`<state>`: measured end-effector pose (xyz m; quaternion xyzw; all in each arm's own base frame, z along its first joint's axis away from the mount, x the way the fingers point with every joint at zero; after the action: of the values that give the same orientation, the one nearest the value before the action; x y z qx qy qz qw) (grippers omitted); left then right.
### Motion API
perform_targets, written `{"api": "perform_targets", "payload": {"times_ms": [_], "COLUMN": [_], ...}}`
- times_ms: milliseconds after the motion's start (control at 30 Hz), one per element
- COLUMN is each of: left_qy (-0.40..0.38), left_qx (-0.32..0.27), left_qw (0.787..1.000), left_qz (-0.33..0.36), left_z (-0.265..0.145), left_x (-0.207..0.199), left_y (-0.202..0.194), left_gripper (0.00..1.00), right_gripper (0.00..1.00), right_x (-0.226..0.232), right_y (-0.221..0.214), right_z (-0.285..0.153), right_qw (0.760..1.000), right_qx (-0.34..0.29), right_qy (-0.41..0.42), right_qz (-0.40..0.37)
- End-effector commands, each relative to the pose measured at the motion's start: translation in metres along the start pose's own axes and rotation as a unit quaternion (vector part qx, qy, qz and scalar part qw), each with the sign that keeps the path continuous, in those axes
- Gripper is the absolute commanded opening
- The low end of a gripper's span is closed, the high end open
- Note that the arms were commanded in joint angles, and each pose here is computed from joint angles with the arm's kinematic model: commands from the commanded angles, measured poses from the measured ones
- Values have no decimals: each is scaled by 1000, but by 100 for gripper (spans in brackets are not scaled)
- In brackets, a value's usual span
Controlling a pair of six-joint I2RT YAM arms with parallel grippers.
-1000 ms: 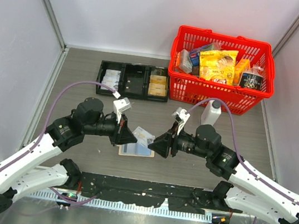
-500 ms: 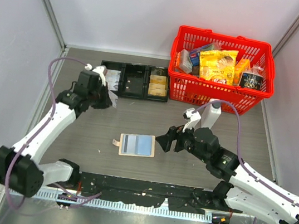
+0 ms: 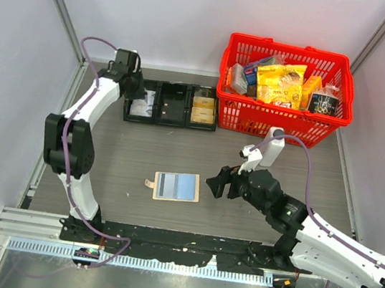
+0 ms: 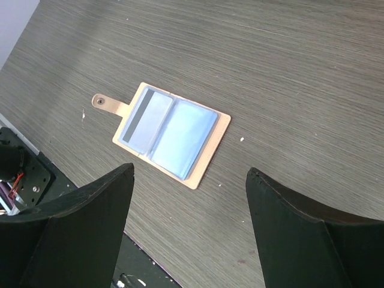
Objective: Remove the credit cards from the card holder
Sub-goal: Place the credit card in the storage box.
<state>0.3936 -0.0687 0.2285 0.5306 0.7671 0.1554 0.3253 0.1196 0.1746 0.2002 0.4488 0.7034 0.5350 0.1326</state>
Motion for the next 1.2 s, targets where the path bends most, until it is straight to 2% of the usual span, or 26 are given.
{"api": "perform_targets", "payload": {"times_ms": [0, 133, 267, 400, 467, 500, 600, 733, 1000, 1067, 1167], "left_qy": [-7, -11, -51, -44, -19, -3, 37, 36, 40, 35, 24], "left_qx": [0, 37, 67, 91, 95, 91, 61, 26, -34, -37, -6], "left_qw": [1000, 999, 996, 995, 995, 996, 997, 999, 998, 998, 998], "left_qz": [15, 10, -7, -11, -5, -3, 3, 0, -32, -47, -59], "left_z": [23, 48, 60, 69, 68, 67, 51, 19, -55, -67, -78], "left_x": [-10, -9, -7, -1, 4, 6, 9, 3, -1, 3, 11], "left_y": [24, 25, 22, 18, 18, 20, 29, 39, 35, 22, -15], "left_gripper": [0, 0, 1, 2, 6, 13, 30, 40, 44, 46, 47], "right_gripper": [79, 79, 79, 79, 79, 79, 79, 79, 79, 80, 79], "right_x": [2, 1, 1, 1, 2, 2, 2, 2, 3, 3, 4], "right_y": [11, 11, 10, 9, 10, 10, 10, 12, 14, 15, 15], "right_z": [-6, -8, -7, -5, -5, -5, -4, -4, -1, -1, 1], "right_qw": [999, 999, 999, 999, 999, 999, 999, 999, 1000, 1000, 999], "right_qx": [-40, -47, -45, -43, -41, -41, -41, -39, -20, -17, -14], "right_qy": [8, 9, 7, 8, 8, 8, 6, 0, -15, -19, -25], "right_qz": [3, 3, 2, 3, 3, 3, 6, 9, 14, 17, 19]}}
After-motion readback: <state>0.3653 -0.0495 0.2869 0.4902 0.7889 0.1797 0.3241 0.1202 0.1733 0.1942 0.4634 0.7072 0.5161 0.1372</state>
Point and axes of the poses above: each gripper's point midway between its finger pads, its own z axis out along the fingers, its own x axis along the line the jaws close on, y = z × x, the point moved 10 cm from there along -z, back along the fingers, and after that the axes turned 6 degrees about -z, right-handed, at the moved point
